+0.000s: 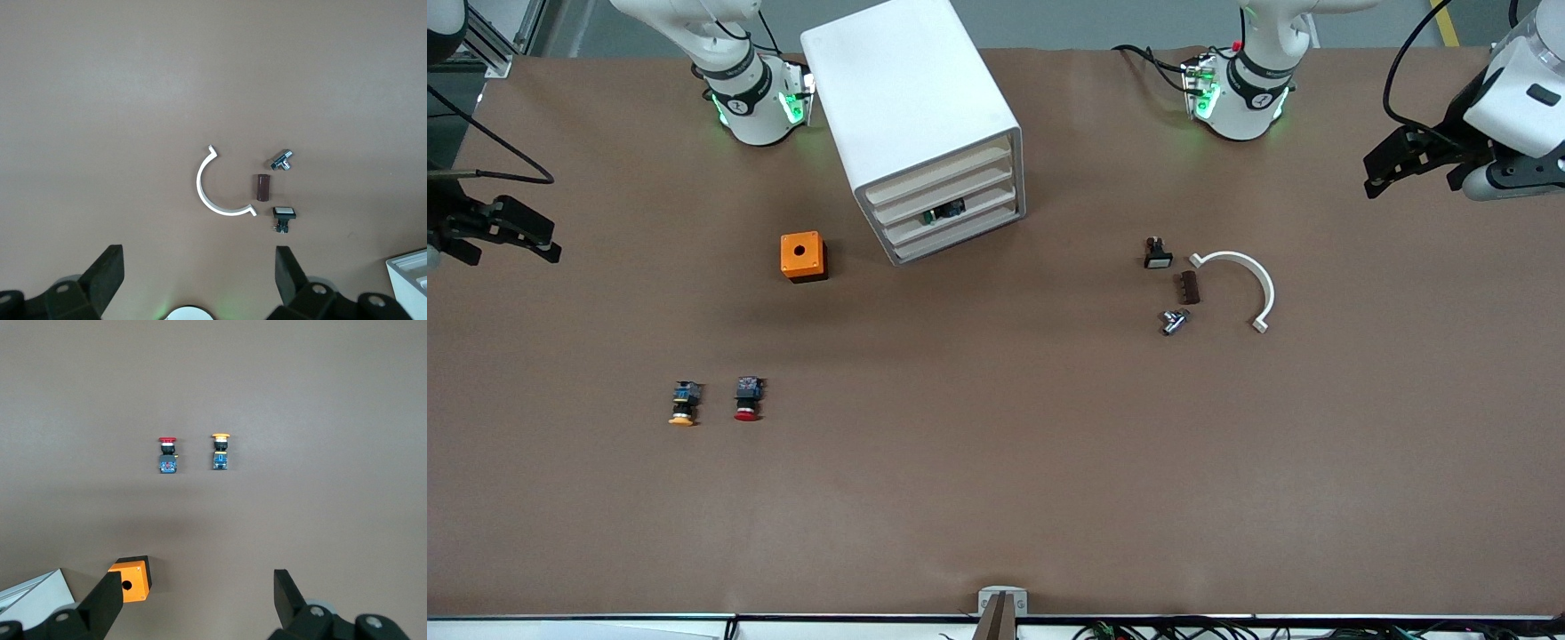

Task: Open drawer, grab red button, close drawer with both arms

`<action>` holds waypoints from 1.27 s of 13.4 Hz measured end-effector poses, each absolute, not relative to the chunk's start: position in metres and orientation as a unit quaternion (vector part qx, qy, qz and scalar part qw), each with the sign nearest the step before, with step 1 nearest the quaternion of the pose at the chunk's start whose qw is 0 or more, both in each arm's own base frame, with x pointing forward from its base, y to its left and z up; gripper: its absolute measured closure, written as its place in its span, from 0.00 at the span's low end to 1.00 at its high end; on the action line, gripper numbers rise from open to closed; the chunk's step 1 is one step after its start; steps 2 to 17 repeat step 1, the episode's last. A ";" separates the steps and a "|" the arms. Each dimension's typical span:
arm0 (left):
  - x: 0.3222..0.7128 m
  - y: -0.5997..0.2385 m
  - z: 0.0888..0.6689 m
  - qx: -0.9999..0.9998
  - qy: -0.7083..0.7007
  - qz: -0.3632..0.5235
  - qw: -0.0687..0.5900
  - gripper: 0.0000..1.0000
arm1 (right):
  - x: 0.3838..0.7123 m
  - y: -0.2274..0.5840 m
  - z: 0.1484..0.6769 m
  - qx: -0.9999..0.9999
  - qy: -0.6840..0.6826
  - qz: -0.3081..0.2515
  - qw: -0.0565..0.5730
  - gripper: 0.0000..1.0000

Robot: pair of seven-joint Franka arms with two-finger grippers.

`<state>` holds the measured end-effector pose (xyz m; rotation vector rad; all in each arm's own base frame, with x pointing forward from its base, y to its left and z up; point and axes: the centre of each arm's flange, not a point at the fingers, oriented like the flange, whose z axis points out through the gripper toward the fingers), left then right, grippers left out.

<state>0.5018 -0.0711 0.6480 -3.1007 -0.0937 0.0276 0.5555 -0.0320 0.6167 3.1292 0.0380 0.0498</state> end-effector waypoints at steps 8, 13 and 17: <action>0.502 -0.071 0.648 -0.999 -0.030 0.009 0.020 0.00 | 0.555 -0.033 0.617 1.000 0.011 0.016 0.006 0.00; 0.502 -0.071 0.648 -0.999 -0.030 0.009 0.020 0.00 | 0.555 -0.033 0.617 1.000 0.011 0.016 0.006 0.00; 0.502 -0.071 0.648 -0.999 -0.030 0.009 0.020 0.00 | 0.555 -0.033 0.617 1.000 0.011 0.016 0.006 0.00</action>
